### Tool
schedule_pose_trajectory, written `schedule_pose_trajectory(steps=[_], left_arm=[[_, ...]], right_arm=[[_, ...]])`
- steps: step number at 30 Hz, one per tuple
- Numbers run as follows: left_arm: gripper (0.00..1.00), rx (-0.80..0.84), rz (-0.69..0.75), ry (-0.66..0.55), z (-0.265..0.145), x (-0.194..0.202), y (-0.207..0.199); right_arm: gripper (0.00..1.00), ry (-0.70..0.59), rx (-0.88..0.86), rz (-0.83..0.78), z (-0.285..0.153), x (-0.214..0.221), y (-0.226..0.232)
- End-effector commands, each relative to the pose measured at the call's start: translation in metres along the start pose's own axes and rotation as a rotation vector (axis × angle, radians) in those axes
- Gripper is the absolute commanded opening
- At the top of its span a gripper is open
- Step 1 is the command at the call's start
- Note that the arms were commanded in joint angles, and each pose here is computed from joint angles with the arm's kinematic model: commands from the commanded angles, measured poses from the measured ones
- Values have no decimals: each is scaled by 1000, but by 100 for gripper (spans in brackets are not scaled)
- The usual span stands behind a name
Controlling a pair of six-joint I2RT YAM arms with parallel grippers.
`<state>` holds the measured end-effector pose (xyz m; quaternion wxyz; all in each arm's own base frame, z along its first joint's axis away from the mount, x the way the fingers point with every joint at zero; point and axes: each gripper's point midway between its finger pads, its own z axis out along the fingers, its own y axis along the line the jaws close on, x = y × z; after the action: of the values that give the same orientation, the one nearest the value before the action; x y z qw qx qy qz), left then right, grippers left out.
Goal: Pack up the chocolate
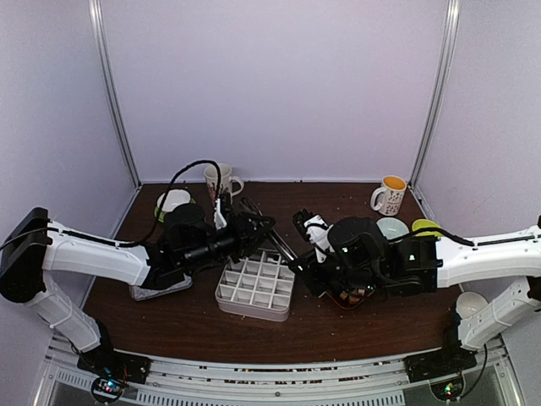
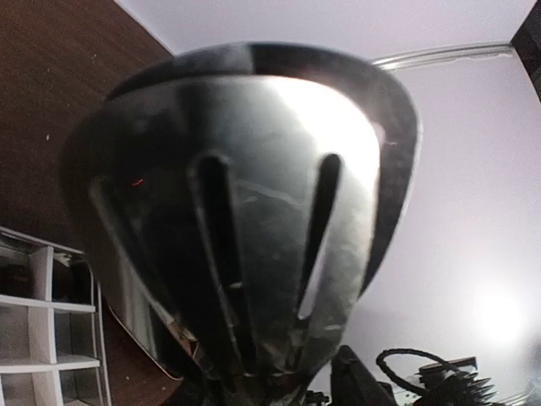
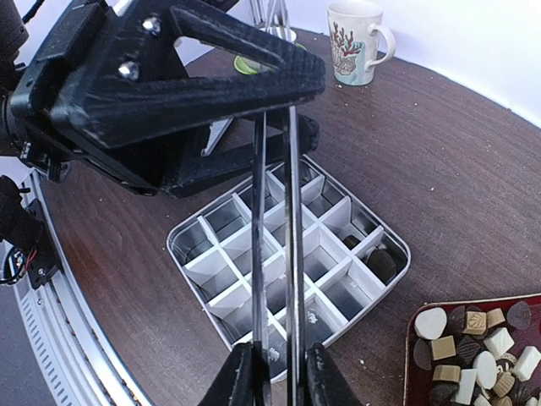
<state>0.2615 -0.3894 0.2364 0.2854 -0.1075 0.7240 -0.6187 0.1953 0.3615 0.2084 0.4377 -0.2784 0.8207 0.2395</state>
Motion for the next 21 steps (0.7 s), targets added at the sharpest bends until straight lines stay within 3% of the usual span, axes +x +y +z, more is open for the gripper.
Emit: schedule_pose_trajectory(steps=[1, 7, 12, 21], left_arm=[[52, 55, 45, -9, -7, -3, -21], [92, -8, 78, -17, -26, -3, 1], [96, -73, 149, -25, -52, -14, 23], [98, -235, 475, -43, -90, -67, 27]], right_arm=[[21, -37, 26, 28, -6, -11, -4], [18, -31, 76, 28, -11, -8, -21], [15, -37, 119, 52, -18, -3, -46], [15, -66, 185, 104, -24, 2, -95]])
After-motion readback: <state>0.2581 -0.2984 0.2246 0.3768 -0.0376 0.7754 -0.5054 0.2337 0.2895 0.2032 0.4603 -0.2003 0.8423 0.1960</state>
